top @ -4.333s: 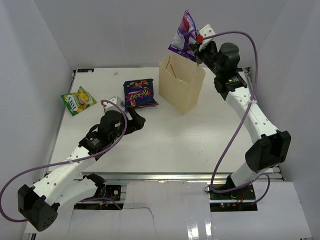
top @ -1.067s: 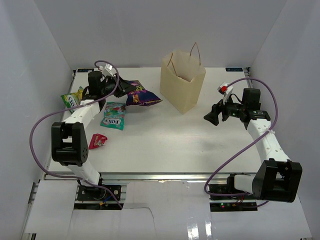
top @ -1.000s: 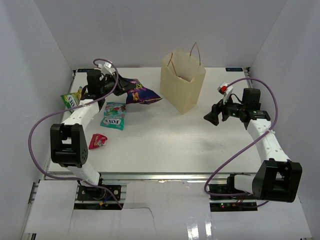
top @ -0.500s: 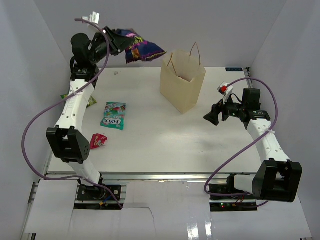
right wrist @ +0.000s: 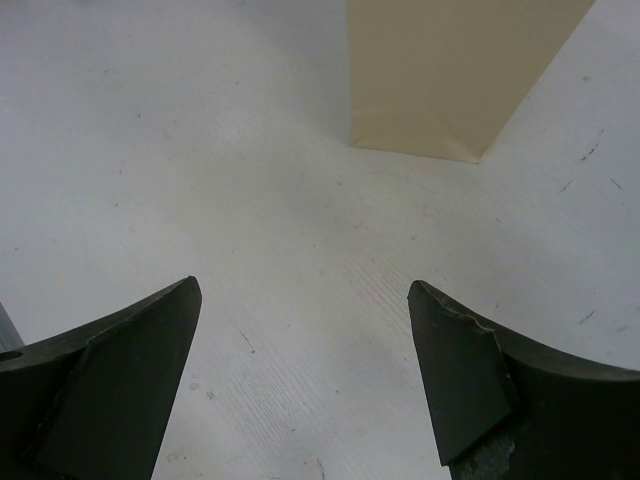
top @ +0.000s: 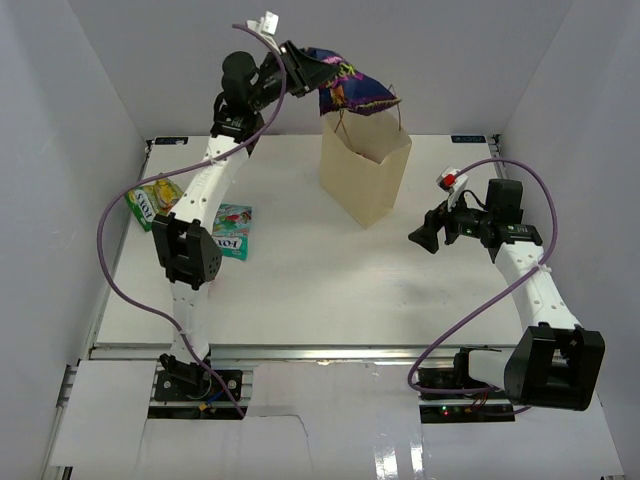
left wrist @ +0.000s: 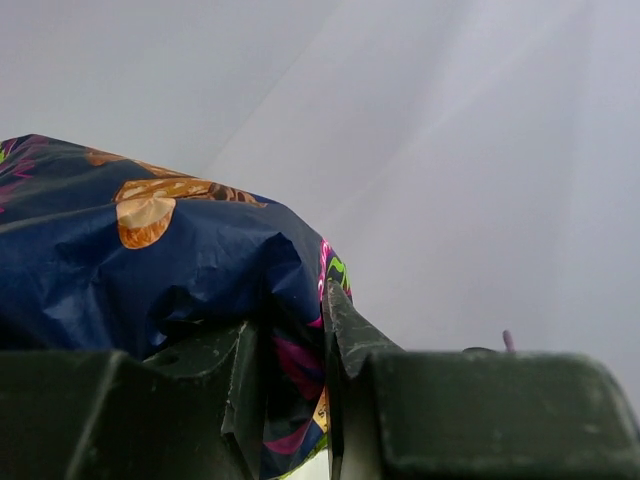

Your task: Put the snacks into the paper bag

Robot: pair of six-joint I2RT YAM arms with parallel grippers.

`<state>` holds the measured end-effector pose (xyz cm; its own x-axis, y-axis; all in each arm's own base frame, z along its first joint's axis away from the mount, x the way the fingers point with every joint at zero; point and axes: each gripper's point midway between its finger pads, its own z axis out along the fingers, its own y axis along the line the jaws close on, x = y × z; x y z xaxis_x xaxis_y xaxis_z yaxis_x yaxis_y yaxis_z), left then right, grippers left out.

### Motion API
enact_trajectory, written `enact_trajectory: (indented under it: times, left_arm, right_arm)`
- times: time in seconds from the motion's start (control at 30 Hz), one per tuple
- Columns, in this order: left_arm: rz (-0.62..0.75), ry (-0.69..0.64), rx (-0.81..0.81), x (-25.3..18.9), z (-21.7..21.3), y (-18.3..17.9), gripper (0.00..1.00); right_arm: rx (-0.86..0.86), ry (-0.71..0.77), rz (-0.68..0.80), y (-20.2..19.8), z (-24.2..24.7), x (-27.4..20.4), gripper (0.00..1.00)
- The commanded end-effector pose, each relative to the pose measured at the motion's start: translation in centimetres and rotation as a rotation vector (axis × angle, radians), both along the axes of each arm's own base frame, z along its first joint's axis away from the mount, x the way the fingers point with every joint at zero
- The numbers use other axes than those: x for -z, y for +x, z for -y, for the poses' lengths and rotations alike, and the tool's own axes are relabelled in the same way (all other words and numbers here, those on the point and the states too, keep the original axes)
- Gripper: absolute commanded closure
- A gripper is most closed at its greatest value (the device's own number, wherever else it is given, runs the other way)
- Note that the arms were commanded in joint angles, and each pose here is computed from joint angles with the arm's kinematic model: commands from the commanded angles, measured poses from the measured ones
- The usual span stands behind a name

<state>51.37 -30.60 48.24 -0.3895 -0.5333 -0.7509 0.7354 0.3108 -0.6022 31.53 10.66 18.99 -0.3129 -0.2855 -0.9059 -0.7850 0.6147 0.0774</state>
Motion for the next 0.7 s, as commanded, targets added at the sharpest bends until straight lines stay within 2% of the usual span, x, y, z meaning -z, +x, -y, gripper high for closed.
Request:
enact_trajectory:
  times: [0.0,0.37,0.67]
  left_arm:
    - [0.162,-0.075,-0.038,-6.6,-0.7,-3.0,1.0]
    - [0.095,-0.012,-0.027,-4.1,0.2,-3.1,1.0]
    - [0.137,0.097,-0.055,-2.6,1.0,-3.1,1.0]
  right_arm:
    - [-0.012,0.022,0.013,-0.7,-0.2,-0.5,0.1]
    - [-0.015,0.037,-0.008,-1.1,-0.4,0.2,0.11]
    - [-0.016,0.04,-0.009,-1.0,-0.4,0.2,0.11]
